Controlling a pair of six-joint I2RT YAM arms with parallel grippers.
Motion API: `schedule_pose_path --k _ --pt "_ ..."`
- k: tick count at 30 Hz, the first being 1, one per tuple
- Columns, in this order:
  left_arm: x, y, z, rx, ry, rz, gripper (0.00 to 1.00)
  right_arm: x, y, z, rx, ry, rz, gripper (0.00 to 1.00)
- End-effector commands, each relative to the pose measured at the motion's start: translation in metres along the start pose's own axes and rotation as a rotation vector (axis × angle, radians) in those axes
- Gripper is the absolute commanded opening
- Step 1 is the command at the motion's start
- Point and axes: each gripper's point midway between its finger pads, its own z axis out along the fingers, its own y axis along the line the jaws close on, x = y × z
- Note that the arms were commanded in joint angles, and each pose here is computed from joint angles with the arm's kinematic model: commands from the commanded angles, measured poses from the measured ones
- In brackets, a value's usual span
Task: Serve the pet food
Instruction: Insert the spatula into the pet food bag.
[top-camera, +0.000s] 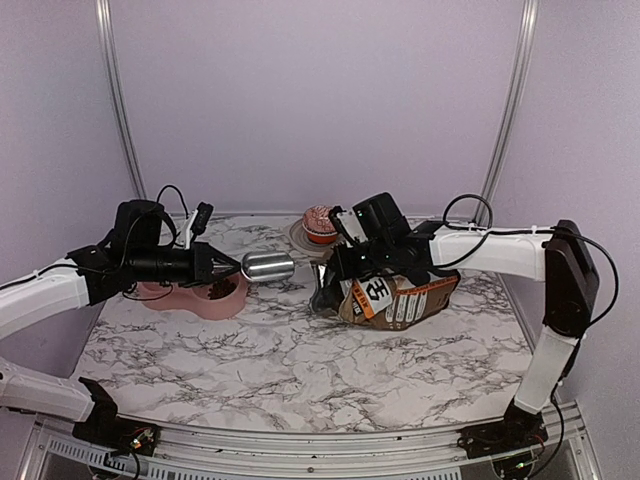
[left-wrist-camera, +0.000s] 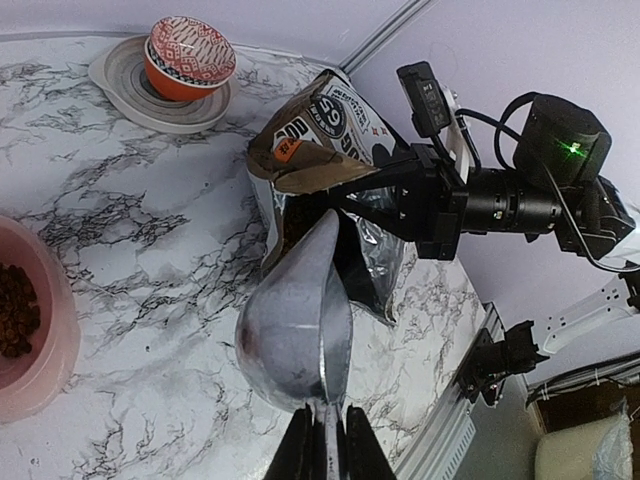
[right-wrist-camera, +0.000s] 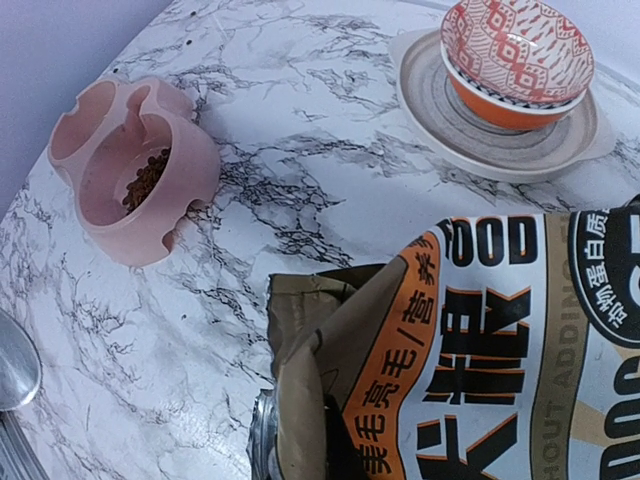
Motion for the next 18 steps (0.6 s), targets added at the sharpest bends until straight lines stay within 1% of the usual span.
schedule_pose_path --k 1,5,10,12,14,18 --pt "0.009 -0.013 0.008 0.077 0.025 0.009 0.00 -0.028 0.055 -0.011 -0.171 -0.073 -0.035 0.00" --pt "0.018 -0.014 0.019 0.091 0.045 0.003 0.00 -0.022 0.048 -0.013 -0.138 -0.051 -0.057 0.00" --pt "0.026 -0.022 0.036 0.134 0.059 0.001 0.00 -0.015 0.023 -0.017 0.003 -0.020 -0.106 0.00" --pt "0.021 -0.023 0.043 0.147 0.044 0.005 0.00 -0.012 0.013 -0.020 0.062 0.004 -0.137 0.00" --pt "0.030 -0.030 0.053 0.159 0.069 0.016 0.00 -0.011 0.006 -0.024 0.107 0.018 -0.160 0.00" --pt "0.035 -0.027 0.072 0.139 0.095 0.004 0.00 -0.011 0.001 -0.029 0.132 0.018 -0.177 0.00"
